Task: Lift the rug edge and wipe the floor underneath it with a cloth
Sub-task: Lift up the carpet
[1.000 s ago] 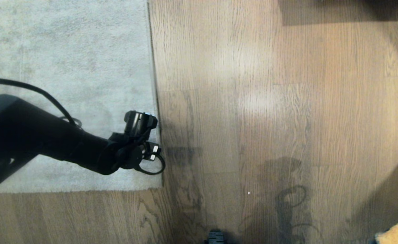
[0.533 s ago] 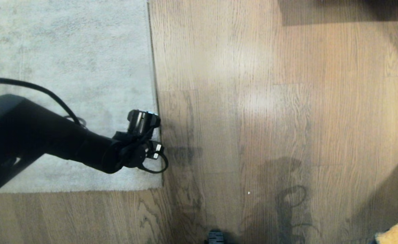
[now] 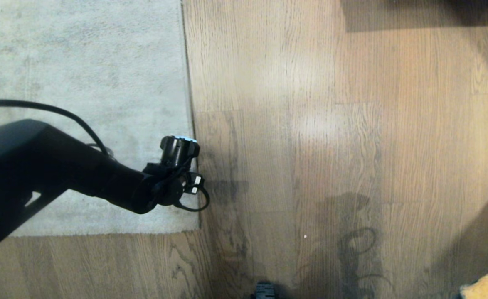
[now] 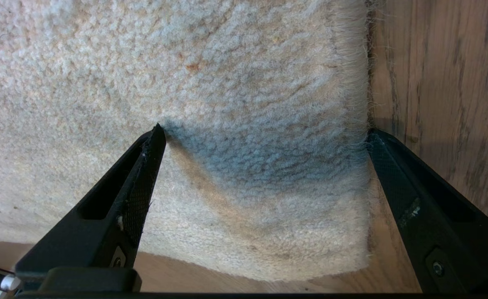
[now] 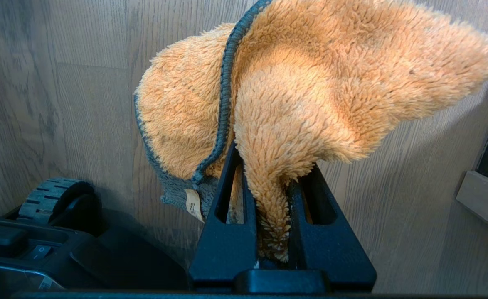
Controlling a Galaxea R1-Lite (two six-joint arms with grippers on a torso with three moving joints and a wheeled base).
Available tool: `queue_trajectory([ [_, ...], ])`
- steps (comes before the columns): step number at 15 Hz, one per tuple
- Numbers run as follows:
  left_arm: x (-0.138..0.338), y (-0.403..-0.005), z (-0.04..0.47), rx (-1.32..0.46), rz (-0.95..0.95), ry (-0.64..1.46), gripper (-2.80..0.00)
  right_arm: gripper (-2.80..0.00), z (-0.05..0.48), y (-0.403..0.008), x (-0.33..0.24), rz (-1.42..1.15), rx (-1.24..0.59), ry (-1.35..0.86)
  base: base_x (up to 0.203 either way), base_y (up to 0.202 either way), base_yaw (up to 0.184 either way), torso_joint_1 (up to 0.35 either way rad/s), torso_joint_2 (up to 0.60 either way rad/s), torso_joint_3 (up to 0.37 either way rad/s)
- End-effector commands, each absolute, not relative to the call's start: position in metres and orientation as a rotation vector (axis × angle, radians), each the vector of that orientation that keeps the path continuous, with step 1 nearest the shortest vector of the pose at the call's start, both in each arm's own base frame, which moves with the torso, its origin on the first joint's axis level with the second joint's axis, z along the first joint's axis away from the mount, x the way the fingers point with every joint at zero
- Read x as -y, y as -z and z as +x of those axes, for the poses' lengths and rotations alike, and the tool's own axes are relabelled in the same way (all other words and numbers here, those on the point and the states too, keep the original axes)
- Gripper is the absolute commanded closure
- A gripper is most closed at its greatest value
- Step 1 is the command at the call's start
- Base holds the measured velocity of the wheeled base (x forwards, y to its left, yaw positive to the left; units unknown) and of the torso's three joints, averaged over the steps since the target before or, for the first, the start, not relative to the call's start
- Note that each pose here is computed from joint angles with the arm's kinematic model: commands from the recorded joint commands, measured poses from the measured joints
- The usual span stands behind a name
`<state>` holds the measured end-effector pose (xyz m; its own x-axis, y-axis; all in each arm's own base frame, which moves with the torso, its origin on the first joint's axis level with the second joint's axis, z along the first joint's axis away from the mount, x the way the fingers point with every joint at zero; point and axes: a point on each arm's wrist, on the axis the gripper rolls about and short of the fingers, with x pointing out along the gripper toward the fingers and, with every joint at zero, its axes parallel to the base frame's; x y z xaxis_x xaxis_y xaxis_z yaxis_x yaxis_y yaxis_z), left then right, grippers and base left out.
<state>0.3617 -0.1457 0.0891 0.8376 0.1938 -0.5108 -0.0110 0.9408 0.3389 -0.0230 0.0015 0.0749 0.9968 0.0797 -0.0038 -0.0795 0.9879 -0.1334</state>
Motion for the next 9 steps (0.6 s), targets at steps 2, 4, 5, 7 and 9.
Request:
queue_trajectory([
  [2, 0.139, -0.091, 0.362, -0.571, 0.358, -0.122, -2.8, 0.0, -0.023, -0.075, -0.001, -0.135, 0.001, -0.081, 0.0, 0.0, 0.0, 0.0, 0.0, 0.0],
  [4, 0.132, -0.1, 0.361, -0.562, 0.391, -0.126, -2.8, 0.0, -0.023, -0.075, -0.001, -0.135, 0.001, -0.081, 0.0, 0.0, 0.0, 0.0, 0.0, 0.0],
  [5, 0.129, -0.103, 0.361, -0.558, 0.406, -0.129, -2.8, 0.0, -0.023, -0.075, -0.001, -0.135, 0.001, -0.08, 0.0, 0.0, 0.0, 0.0, 0.0, 0.0],
  [7, 0.123, -0.107, 0.358, -0.559, 0.435, -0.135, -2.8, 0.0, -0.023, -0.075, -0.001, -0.135, 0.001, -0.081, 0.0, 0.0, 0.0, 0.0, 0.0, 0.0],
  [9, 0.119, -0.11, 0.354, -0.562, 0.455, -0.135, -2.8, 0.0, -0.023, -0.075, -0.001, -0.135, 0.001, -0.081, 0.0, 0.0, 0.0, 0.0, 0.0, 0.0],
])
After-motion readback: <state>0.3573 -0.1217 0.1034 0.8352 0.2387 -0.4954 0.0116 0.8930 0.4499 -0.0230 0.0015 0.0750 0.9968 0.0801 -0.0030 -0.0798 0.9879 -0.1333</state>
